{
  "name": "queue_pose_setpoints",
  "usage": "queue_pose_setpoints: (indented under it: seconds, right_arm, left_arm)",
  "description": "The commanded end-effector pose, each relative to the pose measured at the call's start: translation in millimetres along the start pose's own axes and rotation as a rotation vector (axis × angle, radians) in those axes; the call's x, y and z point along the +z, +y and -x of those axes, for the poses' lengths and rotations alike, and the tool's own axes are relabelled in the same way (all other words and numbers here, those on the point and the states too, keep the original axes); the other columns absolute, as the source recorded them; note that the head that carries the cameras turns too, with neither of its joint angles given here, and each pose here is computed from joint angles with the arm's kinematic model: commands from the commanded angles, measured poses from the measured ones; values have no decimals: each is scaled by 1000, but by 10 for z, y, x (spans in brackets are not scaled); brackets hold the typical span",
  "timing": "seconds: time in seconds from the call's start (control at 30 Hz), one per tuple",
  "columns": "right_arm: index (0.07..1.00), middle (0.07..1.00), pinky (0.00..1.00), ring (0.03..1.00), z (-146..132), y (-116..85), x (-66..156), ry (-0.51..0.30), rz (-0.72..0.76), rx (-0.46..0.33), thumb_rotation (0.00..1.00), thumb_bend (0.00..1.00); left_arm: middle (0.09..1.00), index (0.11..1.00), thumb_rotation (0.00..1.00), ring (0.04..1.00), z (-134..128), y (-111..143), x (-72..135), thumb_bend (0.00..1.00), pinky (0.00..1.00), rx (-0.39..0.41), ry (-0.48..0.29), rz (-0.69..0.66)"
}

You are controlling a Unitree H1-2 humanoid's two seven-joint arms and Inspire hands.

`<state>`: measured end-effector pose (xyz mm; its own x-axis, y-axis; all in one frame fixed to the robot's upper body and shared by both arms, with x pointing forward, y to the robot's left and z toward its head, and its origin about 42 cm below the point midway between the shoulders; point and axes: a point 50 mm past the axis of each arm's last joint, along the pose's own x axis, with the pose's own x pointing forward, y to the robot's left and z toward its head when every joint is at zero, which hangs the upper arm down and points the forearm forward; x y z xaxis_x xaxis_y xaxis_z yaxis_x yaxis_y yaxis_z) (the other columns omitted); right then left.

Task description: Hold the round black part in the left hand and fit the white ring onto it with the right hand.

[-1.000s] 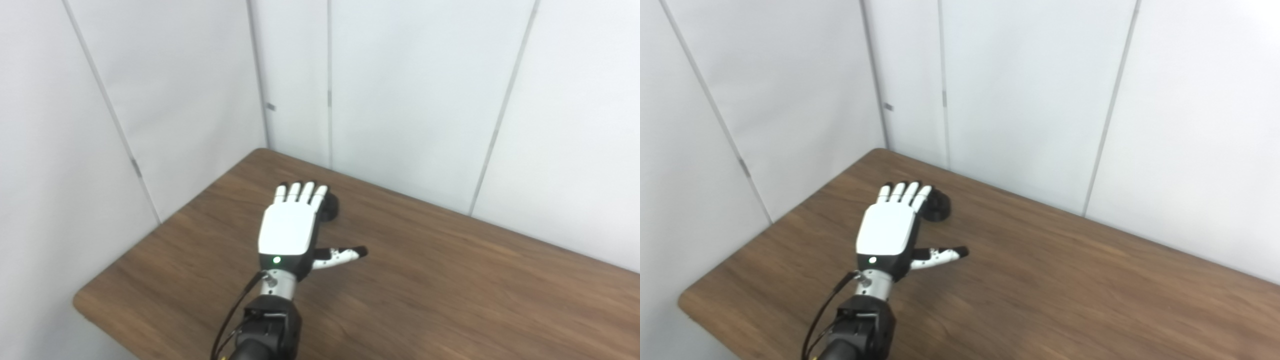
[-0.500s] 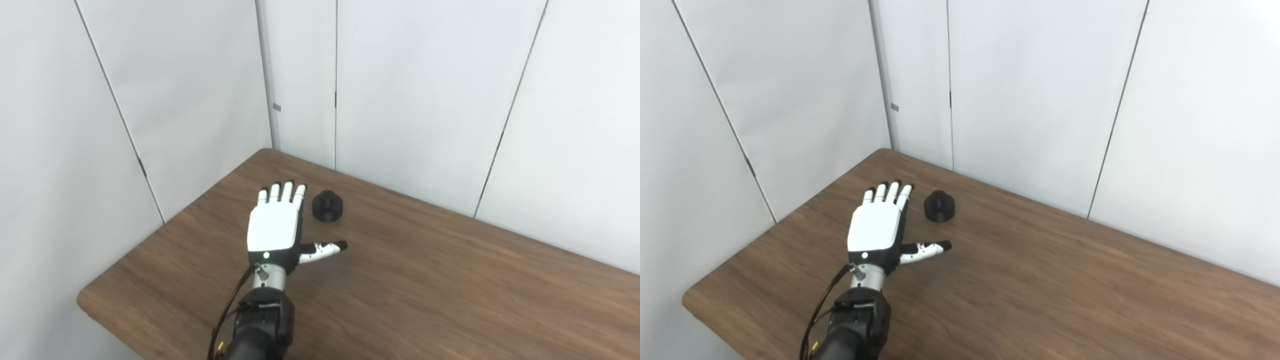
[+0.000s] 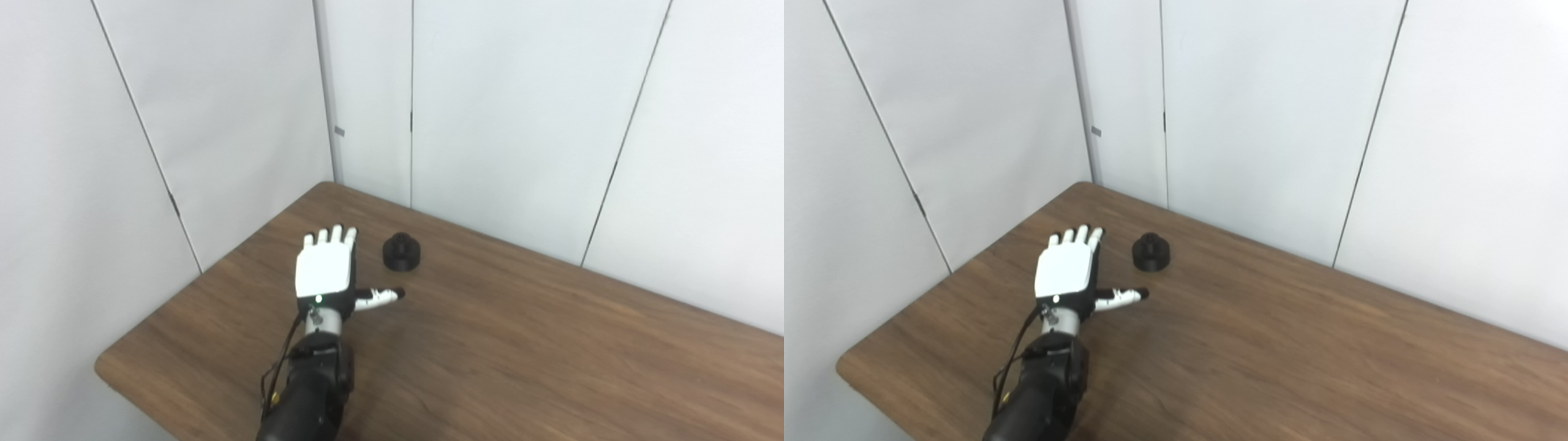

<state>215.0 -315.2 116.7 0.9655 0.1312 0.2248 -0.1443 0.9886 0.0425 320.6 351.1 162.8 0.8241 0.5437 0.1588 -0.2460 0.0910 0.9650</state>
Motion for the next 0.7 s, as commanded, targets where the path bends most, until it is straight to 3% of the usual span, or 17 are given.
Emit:
queue_pose_setpoints:
  seconds: [0.0,0.23,0.43,0.67]
  right_arm:
    - [1000,1000,1000,1000,368,1,-267,114,-32,-42,829,731]
    - [1000,1000,1000,1000,396,8,-278,101,-39,-28,826,705]
    - [1000,1000,1000,1000,407,50,-261,102,-34,-25,828,699]
    - [1000,1000,1000,1000,436,52,-291,95,-34,-24,822,675]
  left_arm:
    - [993,948,689,977,-194,155,0,933,1000,79,7,15]
    - [1000,958,680,989,-390,57,-111,937,1000,34,70,103]
    - [1000,976,720,998,-574,27,-173,942,1000,-6,77,99]
    - [1000,966,671,1000,-768,13,-187,935,1000,-48,76,90]
